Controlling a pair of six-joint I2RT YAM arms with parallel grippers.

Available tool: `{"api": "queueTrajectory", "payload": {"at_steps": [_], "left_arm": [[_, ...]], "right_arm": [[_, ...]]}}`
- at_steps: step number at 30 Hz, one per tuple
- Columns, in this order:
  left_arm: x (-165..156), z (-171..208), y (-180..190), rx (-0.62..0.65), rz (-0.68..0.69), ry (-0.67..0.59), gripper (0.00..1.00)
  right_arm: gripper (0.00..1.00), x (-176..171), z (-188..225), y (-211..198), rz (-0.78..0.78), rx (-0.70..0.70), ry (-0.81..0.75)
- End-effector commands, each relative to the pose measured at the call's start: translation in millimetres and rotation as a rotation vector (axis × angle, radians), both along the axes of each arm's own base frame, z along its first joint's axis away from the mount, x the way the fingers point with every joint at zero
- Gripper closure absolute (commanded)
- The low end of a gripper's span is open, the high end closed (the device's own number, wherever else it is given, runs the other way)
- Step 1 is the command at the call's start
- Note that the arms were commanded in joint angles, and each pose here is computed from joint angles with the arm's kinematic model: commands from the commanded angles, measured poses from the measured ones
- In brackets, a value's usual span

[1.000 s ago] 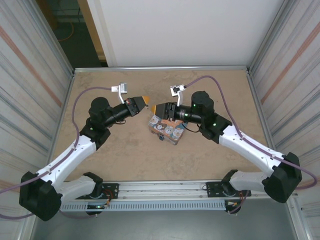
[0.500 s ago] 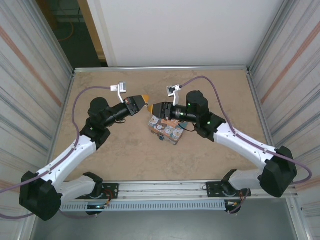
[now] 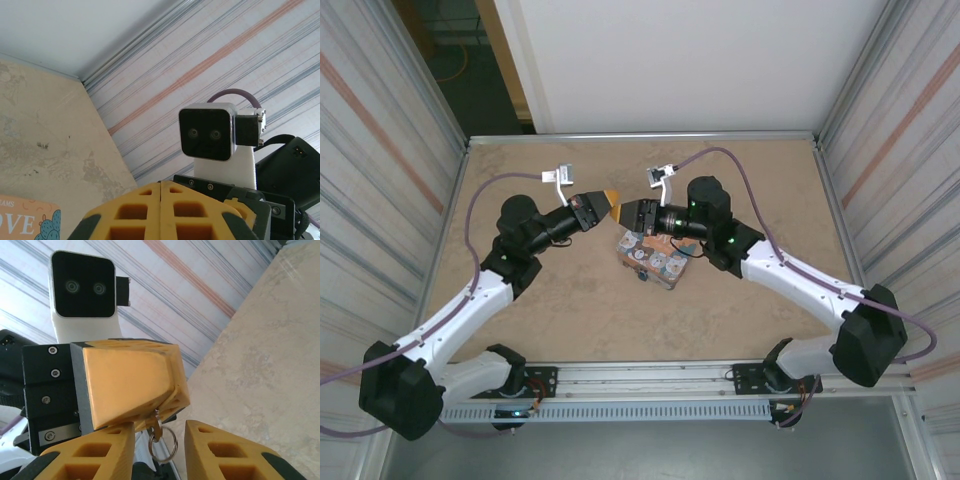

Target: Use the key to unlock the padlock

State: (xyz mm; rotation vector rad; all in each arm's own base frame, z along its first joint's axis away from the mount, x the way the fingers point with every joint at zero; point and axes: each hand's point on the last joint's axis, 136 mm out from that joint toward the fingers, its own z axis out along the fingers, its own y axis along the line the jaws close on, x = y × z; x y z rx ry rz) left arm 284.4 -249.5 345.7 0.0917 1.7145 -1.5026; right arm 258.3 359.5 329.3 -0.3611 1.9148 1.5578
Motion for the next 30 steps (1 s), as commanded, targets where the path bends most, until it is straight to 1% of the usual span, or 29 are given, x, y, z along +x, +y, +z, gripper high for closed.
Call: {"api": "queueTrajectory", "payload": {"at_steps": [1, 9, 11, 15, 16, 22, 30], "left_arm": [[-4, 2, -2, -0.013, -0.019, -0.017, 1.00], [-4, 1, -2, -0.026, -0.018, -0.011, 1.00], [-4, 0, -1, -0.027, -0.017, -0.011, 1.00], [-4, 2, 1, -0.031, -0.006, -0.019, 1.00], [-5, 2, 2, -0.033, -0.001, -0.021, 1.00], [-6, 6, 10, -0.035, 0.021, -0.029, 1.00], [-11, 6, 15, -0.026, 0.031, -0.032, 0.89]], "right_arm": [[0.71, -1, 20, 7, 0.025, 0.056, -0.019], [0.80, 2, 15, 9, 0.016, 0.060, -0.006], [0.85, 4, 14, 8, 0.009, 0.060, -0.002], [0.99, 5, 10, 4, -0.008, 0.044, 0.007], [1.00, 5, 8, 1, -0.017, 0.037, 0.011], [1.00, 6, -1, -17, -0.064, 0.013, 0.026], [1.00, 3, -8, -34, -0.092, -0.052, 0.015]]}}
